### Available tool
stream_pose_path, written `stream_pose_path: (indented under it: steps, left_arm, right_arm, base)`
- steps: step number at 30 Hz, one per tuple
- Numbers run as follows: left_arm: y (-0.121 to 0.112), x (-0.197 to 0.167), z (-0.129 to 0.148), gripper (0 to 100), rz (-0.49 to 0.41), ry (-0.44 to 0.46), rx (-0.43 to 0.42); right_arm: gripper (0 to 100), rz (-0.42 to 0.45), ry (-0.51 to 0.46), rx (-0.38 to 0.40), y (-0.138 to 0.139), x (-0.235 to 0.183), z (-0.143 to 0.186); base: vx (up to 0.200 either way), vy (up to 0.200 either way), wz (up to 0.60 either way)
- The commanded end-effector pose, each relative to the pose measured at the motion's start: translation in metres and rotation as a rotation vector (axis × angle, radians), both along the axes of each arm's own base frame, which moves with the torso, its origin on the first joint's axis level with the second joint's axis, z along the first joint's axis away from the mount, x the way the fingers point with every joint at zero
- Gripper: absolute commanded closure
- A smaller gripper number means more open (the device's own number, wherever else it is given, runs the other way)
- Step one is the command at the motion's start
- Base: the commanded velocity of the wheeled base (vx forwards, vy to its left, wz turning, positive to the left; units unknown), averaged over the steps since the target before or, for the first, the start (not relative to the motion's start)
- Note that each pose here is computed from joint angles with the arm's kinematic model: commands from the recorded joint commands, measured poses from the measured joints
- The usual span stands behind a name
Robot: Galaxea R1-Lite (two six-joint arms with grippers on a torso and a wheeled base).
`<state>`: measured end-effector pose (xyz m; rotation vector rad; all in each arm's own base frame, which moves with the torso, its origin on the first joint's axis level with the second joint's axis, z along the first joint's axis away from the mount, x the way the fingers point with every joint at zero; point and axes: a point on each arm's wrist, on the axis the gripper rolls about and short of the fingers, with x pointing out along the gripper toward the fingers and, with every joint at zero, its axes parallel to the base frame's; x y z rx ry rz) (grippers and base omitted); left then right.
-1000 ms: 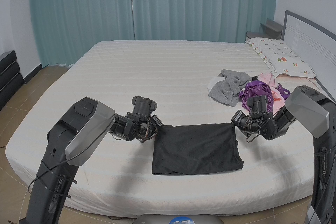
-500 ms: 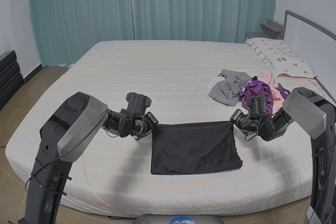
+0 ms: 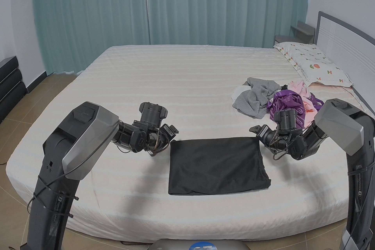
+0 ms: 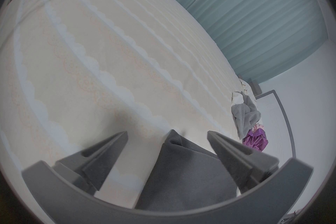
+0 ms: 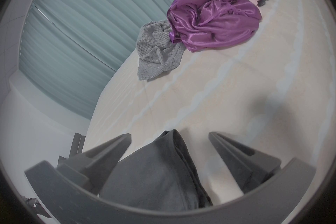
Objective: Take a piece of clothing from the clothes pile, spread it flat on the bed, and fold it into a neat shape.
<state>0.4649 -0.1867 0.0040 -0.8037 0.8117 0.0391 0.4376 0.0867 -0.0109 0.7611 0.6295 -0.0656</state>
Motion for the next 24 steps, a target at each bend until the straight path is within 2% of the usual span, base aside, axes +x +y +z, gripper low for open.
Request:
stream_pose_path:
  steps: [1, 2, 5, 8, 11, 14, 18, 24]
  left_arm:
    - [0.02, -0.005, 0.034, 0, 0.022, -0.023, -0.04]
    - [0.02, -0.005, 0.034, 0, 0.022, -0.023, -0.04]
    - [0.045, -0.025, 0.064, 0, -0.006, 0.0, -0.118]
    - [0.065, -0.051, 0.081, 0, -0.04, 0.045, -0.174]
    - [0.079, -0.072, 0.09, 0, -0.023, 0.065, -0.224]
    - [0.086, -0.091, 0.094, 0, 0.01, 0.066, -0.274]
    - [0.09, -0.115, 0.087, 0, 0.013, 0.084, -0.281]
    - [0.088, -0.116, 0.069, 0, 0.028, 0.081, -0.32]
  right_arm:
    - [0, 0.006, -0.029, 0.014, -0.017, -0.023, 0.038]
    - [0, 0.006, -0.029, 0.014, -0.017, -0.023, 0.038]
    - [0, 0.06, -0.013, -0.036, -0.025, -0.048, 0.042]
    - [0, 0.13, -0.05, -0.029, -0.027, -0.074, 0.045]
    - [0, 0.195, -0.123, -0.032, -0.027, -0.093, 0.045]
    - [0, 0.213, -0.137, -0.038, -0.026, -0.107, 0.034]
    - [0, 0.226, -0.128, -0.041, -0.019, -0.113, 0.022]
    - [0, 0.248, -0.09, -0.028, -0.016, -0.122, 0.008]
  base:
    - [0.0, 0.0, 0.0]
    - [0.0, 0.0, 0.0]
    - [0.0, 0.0, 0.0]
    - [0.0, 0.0, 0.0]
    - [0.0, 0.0, 0.0]
    - [0.0, 0.0, 0.0]
    - [0.0, 0.0, 0.0]
    - [0.0, 0.0, 0.0]
